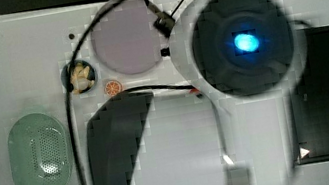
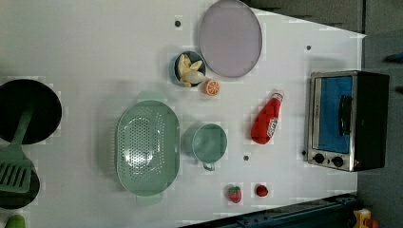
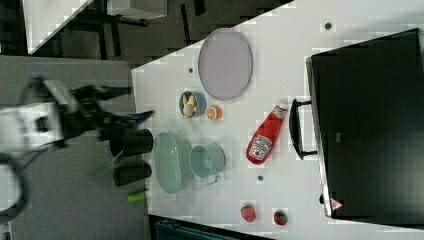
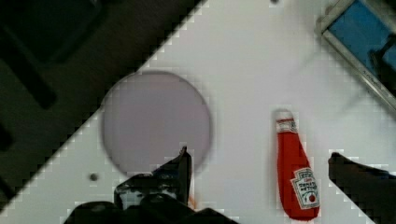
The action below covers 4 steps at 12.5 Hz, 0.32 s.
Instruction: Pick Ketchup from oven and place it on table.
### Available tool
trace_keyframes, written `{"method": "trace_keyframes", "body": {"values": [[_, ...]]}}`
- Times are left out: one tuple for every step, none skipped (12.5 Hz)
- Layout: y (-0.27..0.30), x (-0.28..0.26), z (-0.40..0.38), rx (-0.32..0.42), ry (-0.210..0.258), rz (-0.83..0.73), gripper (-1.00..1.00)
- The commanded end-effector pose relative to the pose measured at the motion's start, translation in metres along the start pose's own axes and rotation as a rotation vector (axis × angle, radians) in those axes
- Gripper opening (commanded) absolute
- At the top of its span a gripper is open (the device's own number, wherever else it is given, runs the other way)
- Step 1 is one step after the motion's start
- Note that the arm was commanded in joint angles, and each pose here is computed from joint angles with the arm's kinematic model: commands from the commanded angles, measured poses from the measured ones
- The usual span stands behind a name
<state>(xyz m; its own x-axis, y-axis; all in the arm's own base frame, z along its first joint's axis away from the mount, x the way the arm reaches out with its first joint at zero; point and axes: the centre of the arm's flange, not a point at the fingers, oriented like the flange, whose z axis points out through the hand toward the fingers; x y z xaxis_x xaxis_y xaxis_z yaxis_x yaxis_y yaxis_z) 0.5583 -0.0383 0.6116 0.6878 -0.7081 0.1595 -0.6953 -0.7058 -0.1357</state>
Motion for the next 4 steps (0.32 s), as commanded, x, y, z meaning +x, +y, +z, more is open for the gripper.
{"method": "trace_keyframes", "body": {"values": [[-0.001,-0.003,0.019,-0.099,-0.106,0.028,1.0],[0.003,-0.007,0.01,-0.135,-0.146,0.03,1.0],[0.008,-0.011,0.003,-0.173,-0.187,0.03,1.0],[0.011,-0.015,-0.002,-0.202,-0.219,0.029,1.0]]}}
